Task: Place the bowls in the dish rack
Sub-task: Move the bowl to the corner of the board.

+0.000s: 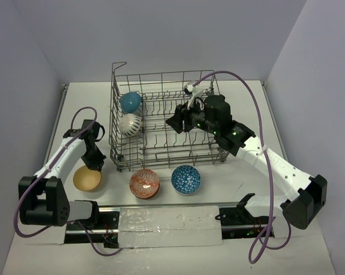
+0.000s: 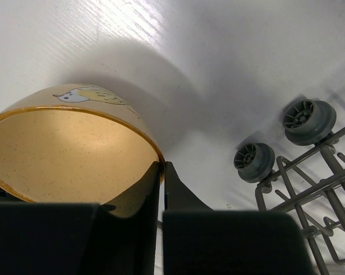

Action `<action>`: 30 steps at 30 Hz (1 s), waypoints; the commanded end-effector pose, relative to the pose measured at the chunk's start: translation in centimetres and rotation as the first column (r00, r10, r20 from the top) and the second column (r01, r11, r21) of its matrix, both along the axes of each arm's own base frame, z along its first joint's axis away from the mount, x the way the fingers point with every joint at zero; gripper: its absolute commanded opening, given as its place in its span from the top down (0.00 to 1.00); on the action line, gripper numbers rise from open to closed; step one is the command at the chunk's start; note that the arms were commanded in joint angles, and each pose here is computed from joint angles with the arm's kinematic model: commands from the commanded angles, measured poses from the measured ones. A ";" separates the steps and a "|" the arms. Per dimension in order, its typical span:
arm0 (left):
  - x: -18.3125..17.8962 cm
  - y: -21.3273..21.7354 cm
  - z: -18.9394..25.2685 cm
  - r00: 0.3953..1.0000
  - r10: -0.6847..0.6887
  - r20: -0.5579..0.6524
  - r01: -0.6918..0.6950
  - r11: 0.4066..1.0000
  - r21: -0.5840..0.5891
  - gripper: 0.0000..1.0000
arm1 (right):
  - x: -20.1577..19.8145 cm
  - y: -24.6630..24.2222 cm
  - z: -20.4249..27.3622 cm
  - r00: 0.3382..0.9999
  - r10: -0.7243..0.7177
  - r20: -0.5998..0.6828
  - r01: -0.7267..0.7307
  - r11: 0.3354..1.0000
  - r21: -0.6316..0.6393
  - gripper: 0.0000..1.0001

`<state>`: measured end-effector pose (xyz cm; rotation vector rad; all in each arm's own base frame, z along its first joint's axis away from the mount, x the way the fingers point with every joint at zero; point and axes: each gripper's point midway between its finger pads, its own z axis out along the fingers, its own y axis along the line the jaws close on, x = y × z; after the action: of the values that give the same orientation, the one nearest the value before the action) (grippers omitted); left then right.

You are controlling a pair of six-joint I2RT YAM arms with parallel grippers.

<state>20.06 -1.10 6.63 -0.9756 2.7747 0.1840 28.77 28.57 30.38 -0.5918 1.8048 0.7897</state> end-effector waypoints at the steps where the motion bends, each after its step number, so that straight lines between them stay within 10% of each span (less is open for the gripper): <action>1: 0.9 -0.6 0.6 1.000 -0.022 0.015 0.022 0.999 -0.025 0.92 | 0.1 -0.5 1.1 0.999 -0.014 0.042 0.014 1.000 0.011 0.44; 30: 6.0 -0.9 2.9 0.995 -0.037 0.094 0.038 0.999 -0.007 0.94 | 0.4 -0.5 0.7 0.999 -0.016 0.036 0.016 1.000 0.002 0.44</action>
<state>23.66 -1.67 8.21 -0.9438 2.7698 0.1654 28.82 28.53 30.37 -0.5922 1.8038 0.7849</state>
